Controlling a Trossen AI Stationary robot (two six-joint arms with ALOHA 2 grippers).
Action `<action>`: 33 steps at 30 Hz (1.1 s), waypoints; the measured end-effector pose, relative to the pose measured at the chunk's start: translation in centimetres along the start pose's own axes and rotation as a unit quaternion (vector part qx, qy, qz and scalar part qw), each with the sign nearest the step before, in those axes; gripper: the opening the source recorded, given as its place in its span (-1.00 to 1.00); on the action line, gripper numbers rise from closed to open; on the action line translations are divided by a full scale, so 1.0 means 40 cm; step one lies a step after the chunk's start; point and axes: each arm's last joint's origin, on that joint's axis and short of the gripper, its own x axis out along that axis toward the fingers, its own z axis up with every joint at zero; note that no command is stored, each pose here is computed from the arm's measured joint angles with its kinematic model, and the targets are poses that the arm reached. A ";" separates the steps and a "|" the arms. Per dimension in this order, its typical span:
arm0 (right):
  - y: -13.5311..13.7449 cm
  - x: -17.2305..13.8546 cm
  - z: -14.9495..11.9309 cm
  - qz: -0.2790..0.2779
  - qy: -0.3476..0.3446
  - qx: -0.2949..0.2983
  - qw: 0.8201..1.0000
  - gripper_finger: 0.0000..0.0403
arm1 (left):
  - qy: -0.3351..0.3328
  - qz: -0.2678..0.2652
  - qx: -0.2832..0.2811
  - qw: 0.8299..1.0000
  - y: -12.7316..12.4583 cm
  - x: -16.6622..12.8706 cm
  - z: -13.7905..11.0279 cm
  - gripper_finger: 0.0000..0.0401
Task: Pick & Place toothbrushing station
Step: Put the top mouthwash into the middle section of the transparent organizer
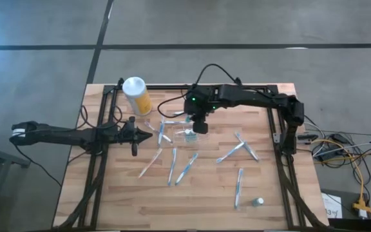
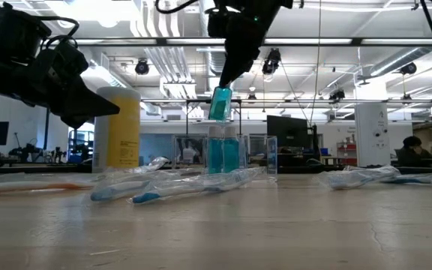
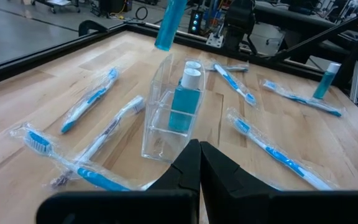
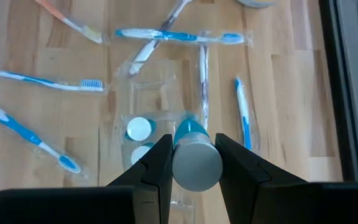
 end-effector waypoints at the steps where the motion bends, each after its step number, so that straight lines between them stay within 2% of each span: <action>1: 0.000 0.008 0.001 0.001 0.004 0.001 1.000 -0.55 | 0.000 0.000 0.000 1.000 0.000 0.000 0.000 -0.97; 7: 0.004 0.031 0.006 0.008 0.030 0.008 0.999 -0.55 | 0.003 0.000 -0.001 1.000 0.000 0.000 -0.001 -0.97; 13: 0.002 0.090 0.004 0.014 0.061 0.010 0.998 -0.55 | 0.002 0.000 -0.001 1.000 0.000 0.000 -0.001 -0.97; 23: 0.002 0.126 0.011 0.023 0.066 0.010 0.998 -0.55 | 0.002 0.001 -0.001 1.000 0.000 0.000 -0.001 -0.97; 33: 0.006 0.162 -0.016 0.024 0.078 0.014 0.997 -0.55 | 0.002 0.002 -0.001 1.000 0.000 0.000 -0.001 -0.97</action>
